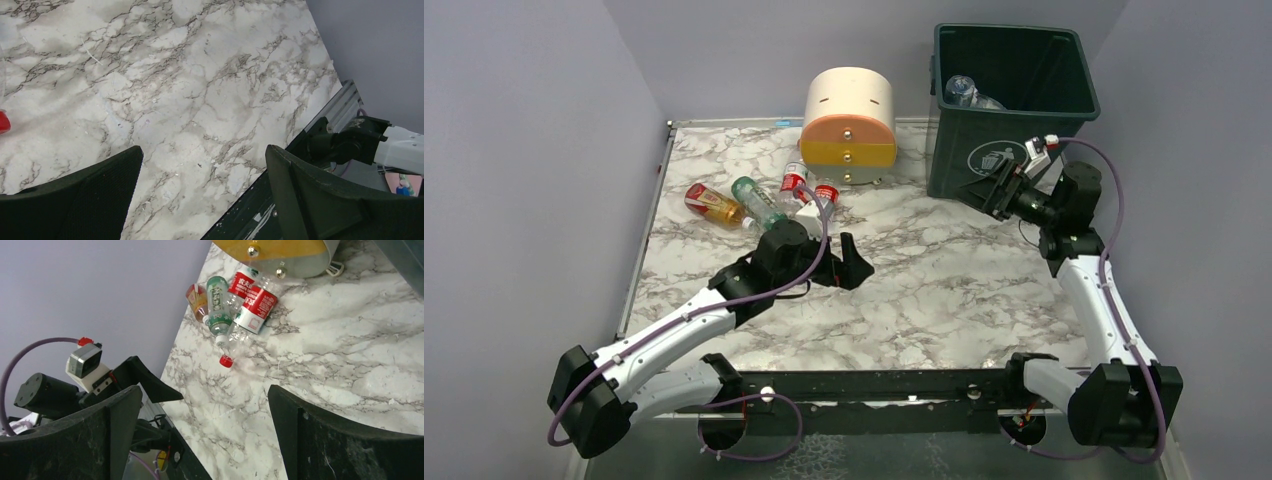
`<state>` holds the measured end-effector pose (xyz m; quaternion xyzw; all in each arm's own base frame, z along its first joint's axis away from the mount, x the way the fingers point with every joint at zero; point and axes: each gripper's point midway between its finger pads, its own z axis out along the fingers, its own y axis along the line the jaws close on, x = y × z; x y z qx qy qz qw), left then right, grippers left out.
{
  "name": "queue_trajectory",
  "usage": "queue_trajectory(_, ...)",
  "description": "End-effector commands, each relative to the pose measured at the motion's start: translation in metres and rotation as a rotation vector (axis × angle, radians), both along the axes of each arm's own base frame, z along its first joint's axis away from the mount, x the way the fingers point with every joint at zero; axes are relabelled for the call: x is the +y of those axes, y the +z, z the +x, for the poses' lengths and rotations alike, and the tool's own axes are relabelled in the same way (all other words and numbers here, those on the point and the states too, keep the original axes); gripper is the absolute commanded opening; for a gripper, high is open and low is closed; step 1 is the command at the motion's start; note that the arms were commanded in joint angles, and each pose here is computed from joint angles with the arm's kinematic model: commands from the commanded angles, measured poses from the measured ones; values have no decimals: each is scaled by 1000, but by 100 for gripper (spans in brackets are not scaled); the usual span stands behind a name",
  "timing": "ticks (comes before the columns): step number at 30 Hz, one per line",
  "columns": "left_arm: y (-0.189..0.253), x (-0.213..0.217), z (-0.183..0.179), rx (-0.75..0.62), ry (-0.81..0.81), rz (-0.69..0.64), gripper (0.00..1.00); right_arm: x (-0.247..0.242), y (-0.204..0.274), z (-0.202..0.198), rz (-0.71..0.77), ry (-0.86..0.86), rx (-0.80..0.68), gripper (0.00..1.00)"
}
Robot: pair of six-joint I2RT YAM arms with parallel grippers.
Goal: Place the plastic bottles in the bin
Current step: Pick up the plastic bottle at the center of the board.
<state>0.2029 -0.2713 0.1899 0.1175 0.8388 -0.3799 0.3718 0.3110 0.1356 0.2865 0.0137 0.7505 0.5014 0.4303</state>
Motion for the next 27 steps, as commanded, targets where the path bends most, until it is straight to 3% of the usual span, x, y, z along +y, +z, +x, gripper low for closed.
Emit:
queue_trajectory(1, 7, -11, 3, -36, -26, -43, 99, 4, -16, -8, -30, 48, 33, 100)
queue_trajectory(13, -4, -18, 14, -50, -33, -15, 99, 8, -19, -3, -37, 63, 52, 100)
queue_trajectory(23, -21, 10, 80, -137, 114, 333, 99, 16, -25, 3, -25, 93, 67, 100)
queue_trajectory(27, -35, 15, 108, -137, 148, 380, 99, 20, -24, 3, -14, 105, 67, 100)
